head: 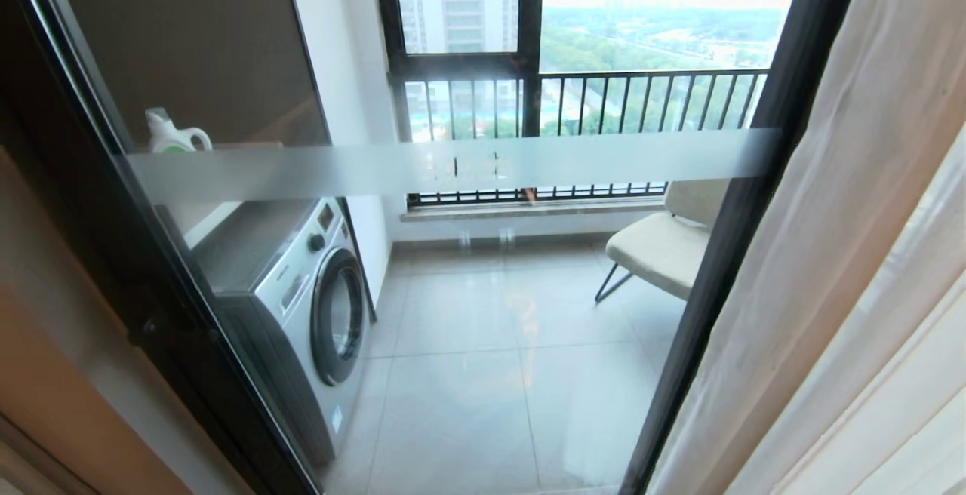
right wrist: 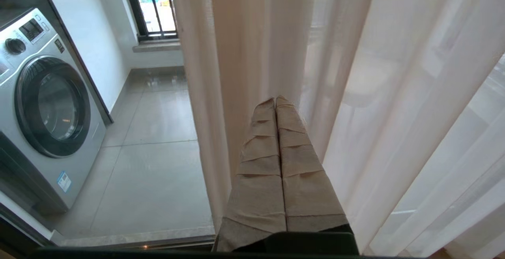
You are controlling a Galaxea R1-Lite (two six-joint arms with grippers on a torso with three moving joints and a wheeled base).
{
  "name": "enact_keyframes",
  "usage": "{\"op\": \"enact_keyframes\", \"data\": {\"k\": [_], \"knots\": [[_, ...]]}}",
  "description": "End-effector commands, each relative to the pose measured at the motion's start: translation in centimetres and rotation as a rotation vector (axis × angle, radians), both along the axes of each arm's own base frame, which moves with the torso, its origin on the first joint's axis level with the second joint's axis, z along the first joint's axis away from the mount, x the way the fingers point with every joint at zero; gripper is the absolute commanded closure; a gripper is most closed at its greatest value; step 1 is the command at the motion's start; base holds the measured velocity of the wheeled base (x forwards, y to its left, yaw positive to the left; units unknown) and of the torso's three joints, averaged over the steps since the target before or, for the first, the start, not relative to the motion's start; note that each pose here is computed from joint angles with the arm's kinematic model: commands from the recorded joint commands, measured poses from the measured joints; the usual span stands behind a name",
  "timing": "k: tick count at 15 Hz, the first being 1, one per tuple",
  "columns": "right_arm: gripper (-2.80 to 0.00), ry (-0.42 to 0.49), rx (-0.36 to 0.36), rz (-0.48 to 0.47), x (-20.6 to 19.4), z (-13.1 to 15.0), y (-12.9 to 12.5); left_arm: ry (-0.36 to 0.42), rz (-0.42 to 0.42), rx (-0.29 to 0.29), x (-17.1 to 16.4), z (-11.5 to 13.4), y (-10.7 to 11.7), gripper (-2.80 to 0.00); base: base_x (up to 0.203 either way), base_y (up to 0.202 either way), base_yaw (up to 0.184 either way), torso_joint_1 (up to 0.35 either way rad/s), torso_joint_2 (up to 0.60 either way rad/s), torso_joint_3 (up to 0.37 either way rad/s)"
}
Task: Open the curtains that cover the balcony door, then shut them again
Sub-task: Close the inner curtains on both sides
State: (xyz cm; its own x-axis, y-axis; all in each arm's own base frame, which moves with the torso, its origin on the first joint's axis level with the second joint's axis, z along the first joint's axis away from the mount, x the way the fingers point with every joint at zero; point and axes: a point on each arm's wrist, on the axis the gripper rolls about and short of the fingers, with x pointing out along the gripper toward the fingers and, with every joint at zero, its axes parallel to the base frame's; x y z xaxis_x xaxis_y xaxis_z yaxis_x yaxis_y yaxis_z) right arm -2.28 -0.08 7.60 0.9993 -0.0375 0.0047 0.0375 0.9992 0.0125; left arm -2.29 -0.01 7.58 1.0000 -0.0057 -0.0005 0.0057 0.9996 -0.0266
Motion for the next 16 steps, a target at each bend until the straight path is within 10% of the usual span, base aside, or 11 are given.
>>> {"op": "enact_keyframes", "data": {"k": [1,16], "knots": [[0.0,0.002,0.001,-0.001,0.01,0.0,0.0,-0.001,0.0,-0.001,0.0,0.0,0.0,0.0,-0.001,0.19,0.023,-0.002,0.0,0.006],[0.0,-0.002,0.031,-0.004,0.0,0.02,-0.01,-0.001,0.0,0.001,0.0,0.0,0.0,0.0,-0.001,0.182,0.05,0.002,0.0,0.003]]}}
